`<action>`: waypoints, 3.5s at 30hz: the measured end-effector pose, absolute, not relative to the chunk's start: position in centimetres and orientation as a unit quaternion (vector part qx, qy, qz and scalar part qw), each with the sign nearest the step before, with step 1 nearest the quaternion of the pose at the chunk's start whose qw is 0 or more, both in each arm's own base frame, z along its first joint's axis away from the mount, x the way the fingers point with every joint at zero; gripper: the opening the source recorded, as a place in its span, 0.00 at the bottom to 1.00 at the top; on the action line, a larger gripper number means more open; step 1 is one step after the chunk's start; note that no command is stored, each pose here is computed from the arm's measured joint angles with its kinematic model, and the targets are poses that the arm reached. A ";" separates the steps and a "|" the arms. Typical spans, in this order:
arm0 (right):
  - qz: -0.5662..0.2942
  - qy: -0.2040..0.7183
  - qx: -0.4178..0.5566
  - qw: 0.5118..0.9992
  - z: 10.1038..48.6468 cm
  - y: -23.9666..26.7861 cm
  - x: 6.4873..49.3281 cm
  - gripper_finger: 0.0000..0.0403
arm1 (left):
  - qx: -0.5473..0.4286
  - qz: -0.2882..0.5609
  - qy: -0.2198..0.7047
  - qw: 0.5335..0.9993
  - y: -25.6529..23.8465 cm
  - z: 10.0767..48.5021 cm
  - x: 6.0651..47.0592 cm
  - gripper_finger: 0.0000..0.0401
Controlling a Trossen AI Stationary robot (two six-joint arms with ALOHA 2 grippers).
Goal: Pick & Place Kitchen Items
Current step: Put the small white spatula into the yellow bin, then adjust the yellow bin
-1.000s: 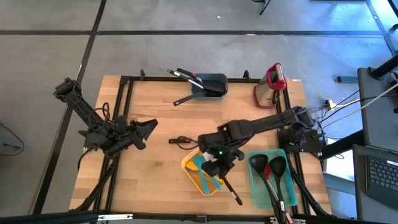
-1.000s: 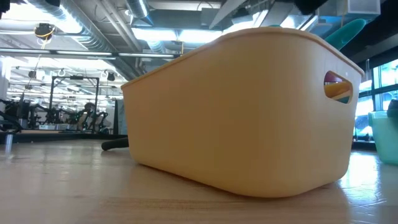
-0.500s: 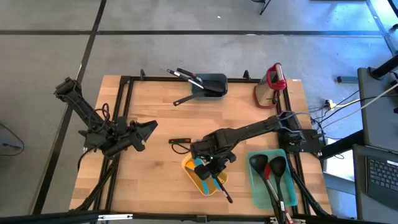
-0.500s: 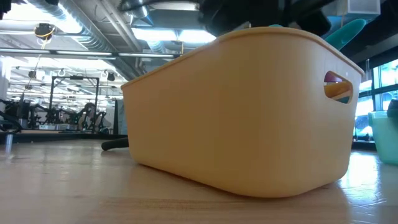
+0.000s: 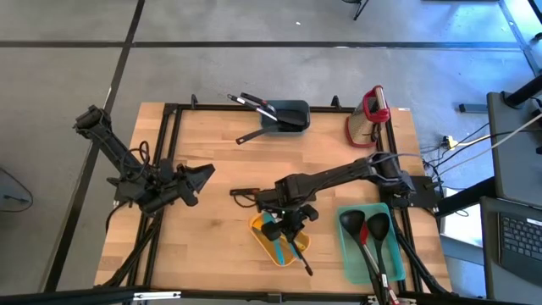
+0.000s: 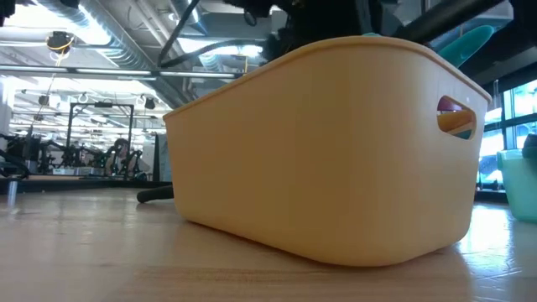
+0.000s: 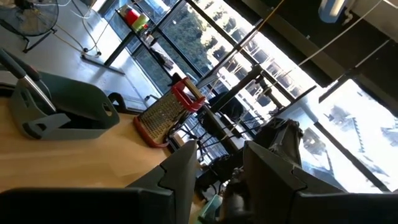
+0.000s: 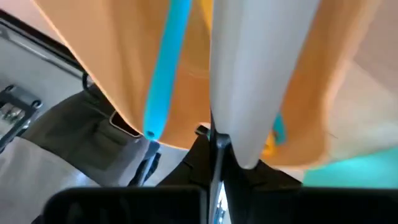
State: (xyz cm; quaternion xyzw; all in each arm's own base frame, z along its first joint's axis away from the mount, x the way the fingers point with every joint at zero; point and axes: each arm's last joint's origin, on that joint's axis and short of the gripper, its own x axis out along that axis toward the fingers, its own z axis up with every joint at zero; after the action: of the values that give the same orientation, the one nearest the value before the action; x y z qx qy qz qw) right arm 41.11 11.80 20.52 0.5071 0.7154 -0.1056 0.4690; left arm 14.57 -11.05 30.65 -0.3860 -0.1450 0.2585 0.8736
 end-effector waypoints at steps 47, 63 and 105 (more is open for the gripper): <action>-0.162 0.638 0.461 0.596 23.1 8.0 43.4 0.17 | -0.386 0.249 -0.141 0.877 -11.3 30.6 14.4 0.32; -0.204 0.645 0.427 0.600 22.8 7.7 42.9 0.02 | -0.388 0.240 -0.137 0.879 -11.6 30.6 14.2 0.32; -0.235 0.568 0.432 0.660 25.3 8.4 42.3 0.02 | -0.384 0.232 -0.117 0.886 -12.2 29.6 14.0 0.30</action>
State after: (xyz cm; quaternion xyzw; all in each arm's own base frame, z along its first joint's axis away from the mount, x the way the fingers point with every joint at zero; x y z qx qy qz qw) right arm 42.30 8.37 25.27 0.4318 0.5684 -0.2352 0.6596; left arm 14.00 -12.18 29.62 -0.3841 -0.1175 0.2317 0.8860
